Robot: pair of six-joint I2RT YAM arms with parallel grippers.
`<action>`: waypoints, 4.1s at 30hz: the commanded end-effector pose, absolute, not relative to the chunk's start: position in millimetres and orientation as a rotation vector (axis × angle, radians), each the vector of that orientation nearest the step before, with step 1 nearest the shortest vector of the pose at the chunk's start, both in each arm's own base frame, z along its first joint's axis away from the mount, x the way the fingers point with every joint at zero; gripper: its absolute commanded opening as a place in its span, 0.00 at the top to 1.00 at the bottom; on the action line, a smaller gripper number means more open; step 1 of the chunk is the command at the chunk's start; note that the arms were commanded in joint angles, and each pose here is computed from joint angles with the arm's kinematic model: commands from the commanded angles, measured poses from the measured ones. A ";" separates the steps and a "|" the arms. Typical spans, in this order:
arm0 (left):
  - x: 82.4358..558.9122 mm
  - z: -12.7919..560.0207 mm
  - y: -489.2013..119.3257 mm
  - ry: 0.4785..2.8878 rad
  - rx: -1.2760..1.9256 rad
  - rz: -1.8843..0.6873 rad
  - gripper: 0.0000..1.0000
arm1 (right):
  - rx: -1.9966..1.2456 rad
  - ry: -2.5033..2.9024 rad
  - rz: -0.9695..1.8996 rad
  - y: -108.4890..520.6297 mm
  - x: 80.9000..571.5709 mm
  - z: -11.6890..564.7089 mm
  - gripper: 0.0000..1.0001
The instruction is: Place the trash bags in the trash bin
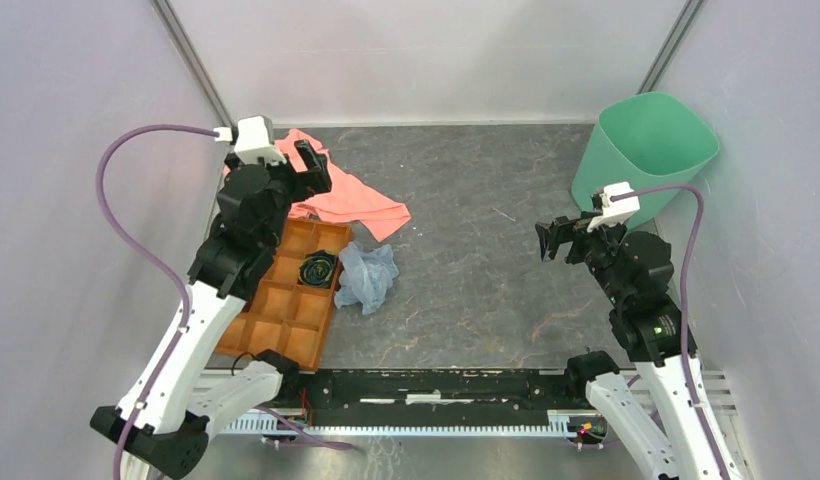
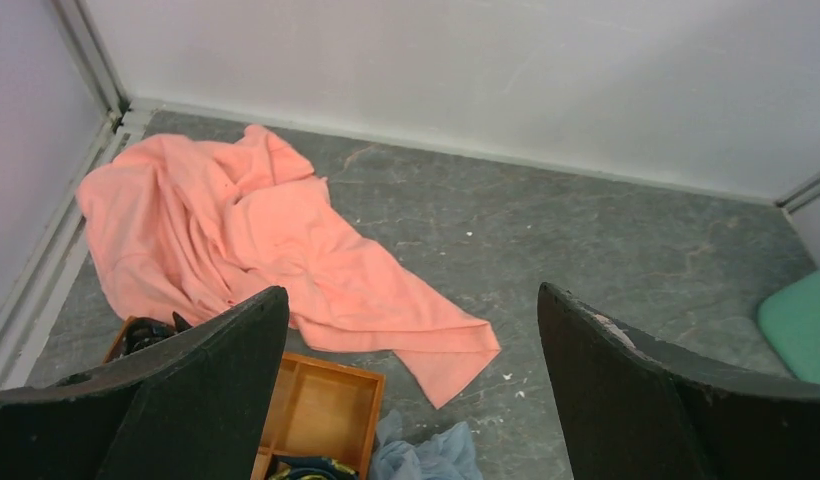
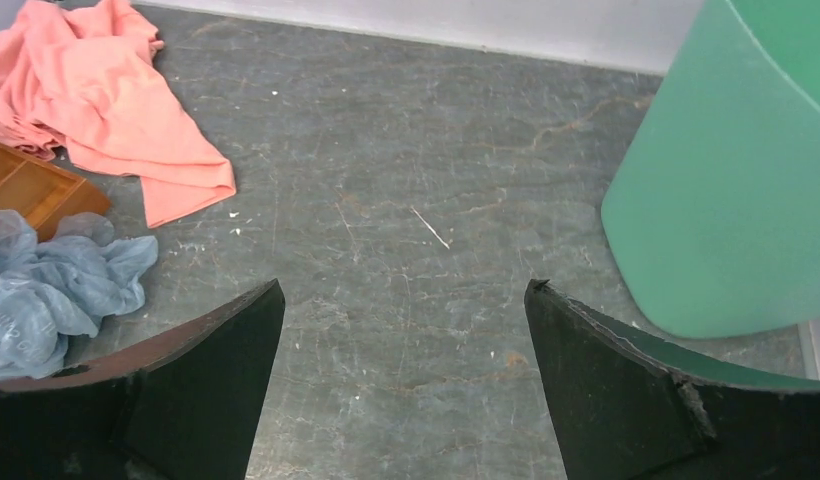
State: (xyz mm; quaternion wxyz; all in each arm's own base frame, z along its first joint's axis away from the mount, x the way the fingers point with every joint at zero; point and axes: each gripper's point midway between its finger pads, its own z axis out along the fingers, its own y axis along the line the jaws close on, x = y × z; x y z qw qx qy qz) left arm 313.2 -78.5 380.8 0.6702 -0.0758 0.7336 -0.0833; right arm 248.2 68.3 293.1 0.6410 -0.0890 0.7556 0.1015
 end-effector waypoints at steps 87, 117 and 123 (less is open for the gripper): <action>168.9 138.3 -241.6 2.186 0.059 -1.312 0.98 | -0.567 1.838 1.184 293.1 154.2 122.2 0.02; 187.2 283.7 -205.2 1.960 0.154 -1.028 0.01 | -0.712 1.977 1.448 284.9 121.0 145.1 1.00; 164.9 234.9 -235.3 2.049 0.223 -1.267 0.00 | -0.752 1.977 1.481 274.1 118.5 130.6 0.98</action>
